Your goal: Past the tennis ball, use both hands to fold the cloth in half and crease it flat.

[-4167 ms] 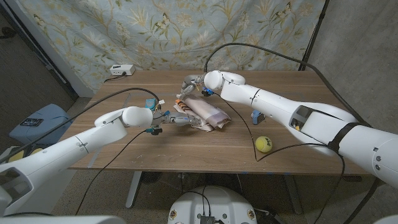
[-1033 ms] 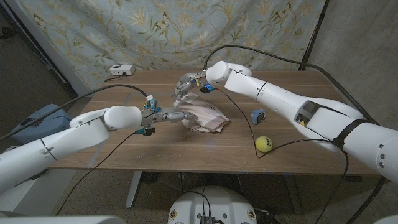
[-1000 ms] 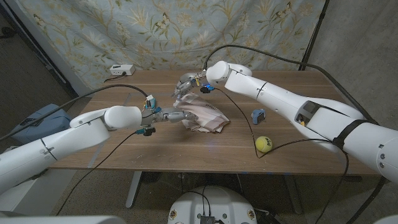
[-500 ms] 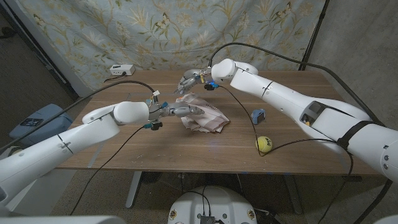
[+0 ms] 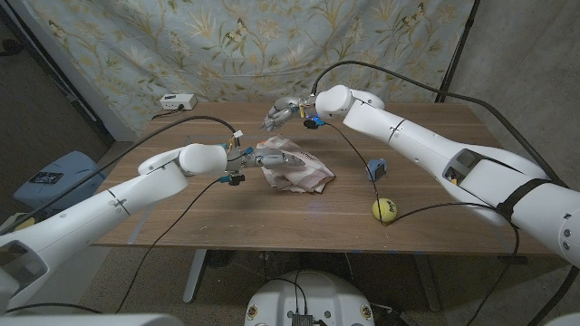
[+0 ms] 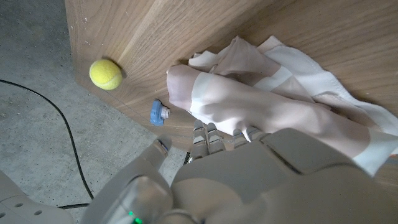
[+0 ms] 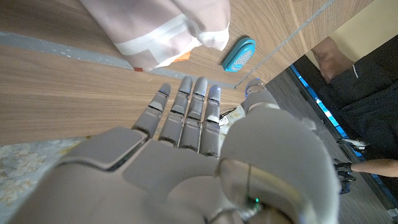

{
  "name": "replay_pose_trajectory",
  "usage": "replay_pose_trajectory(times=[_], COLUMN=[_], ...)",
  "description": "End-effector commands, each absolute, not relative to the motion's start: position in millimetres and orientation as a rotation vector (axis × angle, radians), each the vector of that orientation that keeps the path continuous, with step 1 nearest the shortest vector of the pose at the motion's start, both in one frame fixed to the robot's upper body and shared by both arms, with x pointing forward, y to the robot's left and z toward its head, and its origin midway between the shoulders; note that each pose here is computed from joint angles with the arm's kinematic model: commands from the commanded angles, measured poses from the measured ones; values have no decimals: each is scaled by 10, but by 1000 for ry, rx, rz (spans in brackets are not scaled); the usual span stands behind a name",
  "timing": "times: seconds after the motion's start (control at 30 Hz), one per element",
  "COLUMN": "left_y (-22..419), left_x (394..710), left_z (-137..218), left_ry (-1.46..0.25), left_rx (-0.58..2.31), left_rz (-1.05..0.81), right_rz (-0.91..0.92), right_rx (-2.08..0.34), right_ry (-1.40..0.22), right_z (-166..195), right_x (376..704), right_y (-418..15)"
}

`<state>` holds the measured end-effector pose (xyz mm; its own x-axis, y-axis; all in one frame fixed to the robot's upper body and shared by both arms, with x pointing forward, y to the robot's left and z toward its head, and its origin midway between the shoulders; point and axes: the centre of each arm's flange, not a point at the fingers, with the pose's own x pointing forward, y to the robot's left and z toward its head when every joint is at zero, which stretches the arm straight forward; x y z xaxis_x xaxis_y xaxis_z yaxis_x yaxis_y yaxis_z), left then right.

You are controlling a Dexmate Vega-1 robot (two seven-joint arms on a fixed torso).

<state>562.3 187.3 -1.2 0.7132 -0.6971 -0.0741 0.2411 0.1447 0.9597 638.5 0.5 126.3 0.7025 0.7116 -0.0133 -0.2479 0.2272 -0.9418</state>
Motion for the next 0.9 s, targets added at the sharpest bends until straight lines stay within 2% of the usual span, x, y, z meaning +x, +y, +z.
replay_pose_trajectory(times=[0.03,0.5,0.9], left_y=[1866,1948,2035], left_x=[5681,5639,5589], left_z=[-70,-209,-291], left_ry=[-397,-317,-282], left_rx=[1257,1254,1250], left_rz=[-737,-736,-728], right_rz=[676,649,614], right_rx=[-1142,-1149,-1321], right_ry=[-480,-485,-539], right_z=[1278,1228,953], right_x=[6455,6489,6594], right_y=[-108,-183,-147])
